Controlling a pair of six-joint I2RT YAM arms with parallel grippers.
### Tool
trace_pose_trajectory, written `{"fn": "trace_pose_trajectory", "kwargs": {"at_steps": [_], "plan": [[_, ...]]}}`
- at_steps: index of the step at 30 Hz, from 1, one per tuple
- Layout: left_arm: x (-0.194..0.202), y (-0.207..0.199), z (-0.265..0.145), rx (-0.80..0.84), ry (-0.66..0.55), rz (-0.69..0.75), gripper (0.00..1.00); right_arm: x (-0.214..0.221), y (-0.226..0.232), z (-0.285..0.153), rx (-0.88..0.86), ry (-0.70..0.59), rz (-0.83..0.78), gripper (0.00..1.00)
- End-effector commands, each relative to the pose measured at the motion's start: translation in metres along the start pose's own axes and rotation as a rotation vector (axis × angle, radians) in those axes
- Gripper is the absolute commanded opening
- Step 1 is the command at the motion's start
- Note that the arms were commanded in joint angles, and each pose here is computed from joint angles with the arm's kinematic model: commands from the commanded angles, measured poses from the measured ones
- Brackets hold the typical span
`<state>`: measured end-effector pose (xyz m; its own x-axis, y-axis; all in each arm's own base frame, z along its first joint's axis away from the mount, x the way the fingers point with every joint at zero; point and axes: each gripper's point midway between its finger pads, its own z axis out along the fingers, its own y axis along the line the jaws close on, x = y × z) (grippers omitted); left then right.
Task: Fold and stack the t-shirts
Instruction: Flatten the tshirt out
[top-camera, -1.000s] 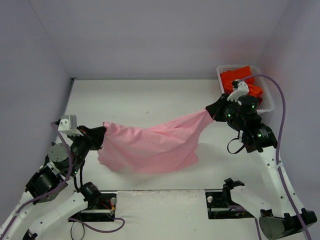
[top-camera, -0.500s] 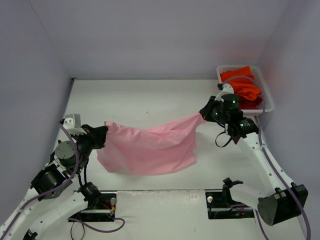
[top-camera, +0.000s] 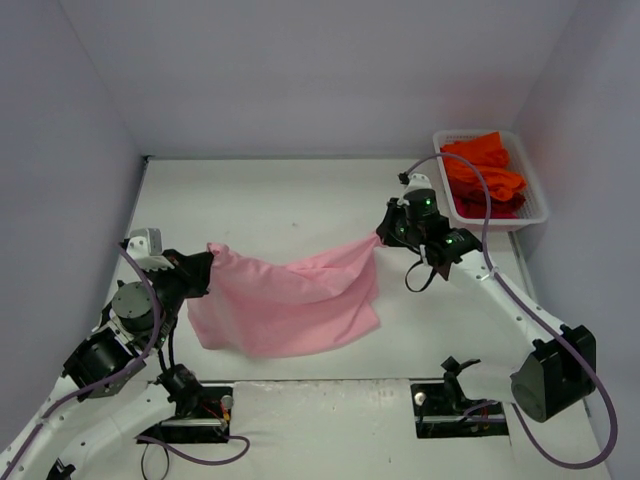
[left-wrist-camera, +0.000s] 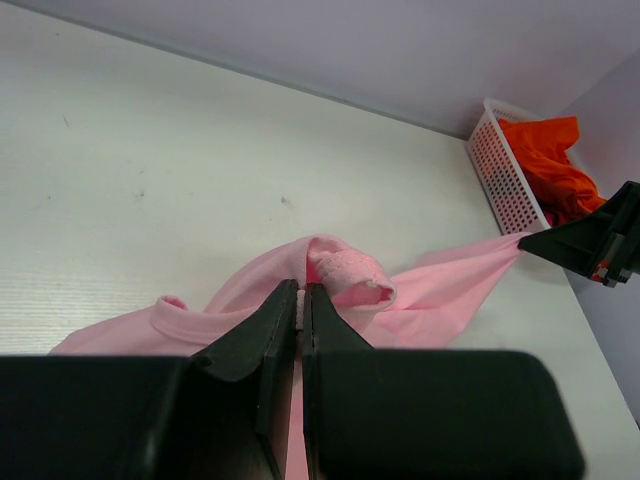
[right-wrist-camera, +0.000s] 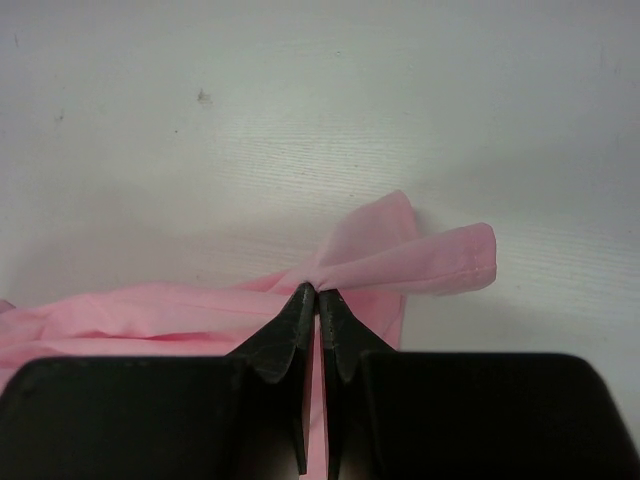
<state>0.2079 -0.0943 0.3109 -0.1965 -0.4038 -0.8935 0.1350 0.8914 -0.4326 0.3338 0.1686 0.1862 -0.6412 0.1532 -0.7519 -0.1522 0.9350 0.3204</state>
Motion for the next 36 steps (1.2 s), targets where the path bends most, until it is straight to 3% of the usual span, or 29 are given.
{"fn": "trace_pose_trajectory", "kwargs": {"at_steps": [1,7,10,12,13,23,29,36], "plan": [[-0.027,-0.006,-0.002,0.009,-0.082,-0.026,0.00,-0.026,0.006,-0.002,-0.003,-0.104,0.015,0.00],[-0.023,-0.003,-0.003,0.006,-0.083,-0.026,0.03,-0.024,0.004,-0.006,-0.004,-0.109,0.015,0.00],[-0.025,-0.003,-0.004,0.015,-0.091,-0.032,0.26,-0.027,0.006,-0.010,-0.010,-0.121,0.011,0.00],[-0.023,-0.003,-0.004,0.016,-0.089,-0.029,0.30,-0.028,0.007,-0.012,-0.015,-0.127,0.011,0.00],[-0.024,-0.004,-0.003,0.022,-0.090,-0.028,0.38,-0.030,0.008,-0.014,-0.017,-0.133,0.011,0.00],[-0.015,-0.011,0.010,0.040,-0.094,-0.013,0.41,-0.020,0.006,-0.020,-0.035,-0.123,0.015,0.00],[0.013,-0.013,0.036,0.036,-0.075,0.007,0.41,-0.003,0.008,-0.022,-0.052,-0.095,0.028,0.00],[0.054,-0.013,0.074,-0.036,0.042,0.047,0.42,-0.012,0.012,-0.041,-0.067,-0.132,0.025,0.00]]}}
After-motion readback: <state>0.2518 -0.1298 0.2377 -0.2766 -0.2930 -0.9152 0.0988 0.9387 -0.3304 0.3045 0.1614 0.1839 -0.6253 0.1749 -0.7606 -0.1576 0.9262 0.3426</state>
